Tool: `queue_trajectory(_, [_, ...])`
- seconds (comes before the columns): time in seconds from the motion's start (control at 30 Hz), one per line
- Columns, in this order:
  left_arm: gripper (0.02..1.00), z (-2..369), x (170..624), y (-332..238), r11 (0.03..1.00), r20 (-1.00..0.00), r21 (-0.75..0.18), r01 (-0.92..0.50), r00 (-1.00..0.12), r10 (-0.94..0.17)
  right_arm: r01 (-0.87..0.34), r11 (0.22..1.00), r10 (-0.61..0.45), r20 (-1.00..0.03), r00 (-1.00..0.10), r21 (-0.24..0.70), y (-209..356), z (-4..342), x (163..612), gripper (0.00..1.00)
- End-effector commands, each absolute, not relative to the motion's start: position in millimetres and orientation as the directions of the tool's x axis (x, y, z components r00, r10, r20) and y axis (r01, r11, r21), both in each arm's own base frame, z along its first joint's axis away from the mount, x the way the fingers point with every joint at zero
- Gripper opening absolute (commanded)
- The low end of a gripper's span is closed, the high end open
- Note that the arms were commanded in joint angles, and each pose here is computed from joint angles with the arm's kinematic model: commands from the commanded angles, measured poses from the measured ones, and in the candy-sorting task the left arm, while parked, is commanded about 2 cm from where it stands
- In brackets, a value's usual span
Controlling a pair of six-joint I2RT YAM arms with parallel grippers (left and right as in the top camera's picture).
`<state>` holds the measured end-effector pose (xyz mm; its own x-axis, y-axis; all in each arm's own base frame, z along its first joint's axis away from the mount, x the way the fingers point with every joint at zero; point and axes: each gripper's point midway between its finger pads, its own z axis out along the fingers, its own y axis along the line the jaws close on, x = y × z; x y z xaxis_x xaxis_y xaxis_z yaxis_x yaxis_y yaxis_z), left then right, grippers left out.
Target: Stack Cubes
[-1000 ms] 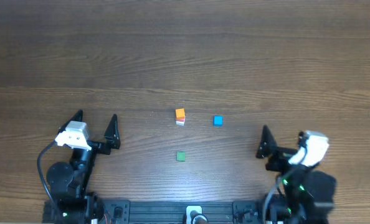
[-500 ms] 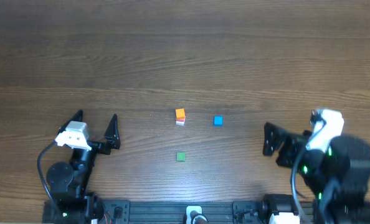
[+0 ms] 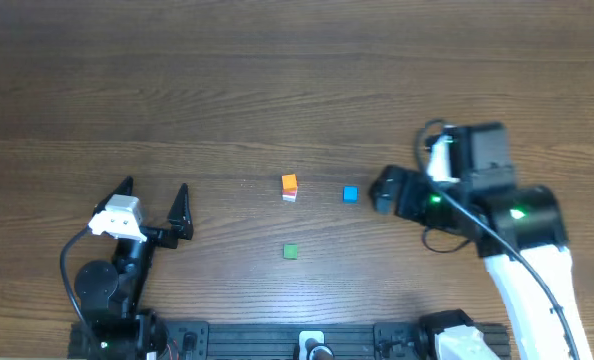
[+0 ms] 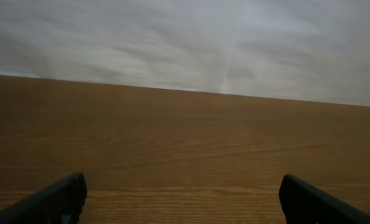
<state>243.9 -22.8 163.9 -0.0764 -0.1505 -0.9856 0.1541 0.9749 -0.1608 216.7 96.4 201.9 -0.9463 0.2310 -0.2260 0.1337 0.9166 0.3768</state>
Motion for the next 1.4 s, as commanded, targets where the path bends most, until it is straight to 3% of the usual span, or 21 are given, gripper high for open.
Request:
queue_trajectory(0.03, [1.000, 163.1, 243.6, -23.9, 0.976, -0.988, -0.146, 0.164, -0.072, -0.135, 0.138, 0.929, 0.203, -0.163, -0.965, 0.343, 128.7, 191.8, 209.9, 0.993])
queue_trajectory(0.23, [1.000, 163.2, 243.6, -23.9, 0.976, -0.988, -0.146, 0.164, -0.071, -0.135, 0.051, 0.948, 0.088, -0.106, -0.990, 0.313, 170.1, 173.7, 196.3, 0.993])
queue_trajectory(0.57, [1.000, 163.1, 243.6, -23.9, 0.976, -0.988, -0.146, 0.164, -0.072, -0.136, 0.013, 0.966, 0.017, -0.016, -1.000, 0.260, 215.0, 138.2, 183.5, 0.991])
queue_trajectory(1.4, [1.000, 163.2, 243.6, -23.9, 0.976, -0.988, -0.146, 0.164, -0.071, -0.135, 0.096, 0.995, 0.099, -0.086, -0.991, 0.033, 252.6, 70.4, 178.9, 0.991])
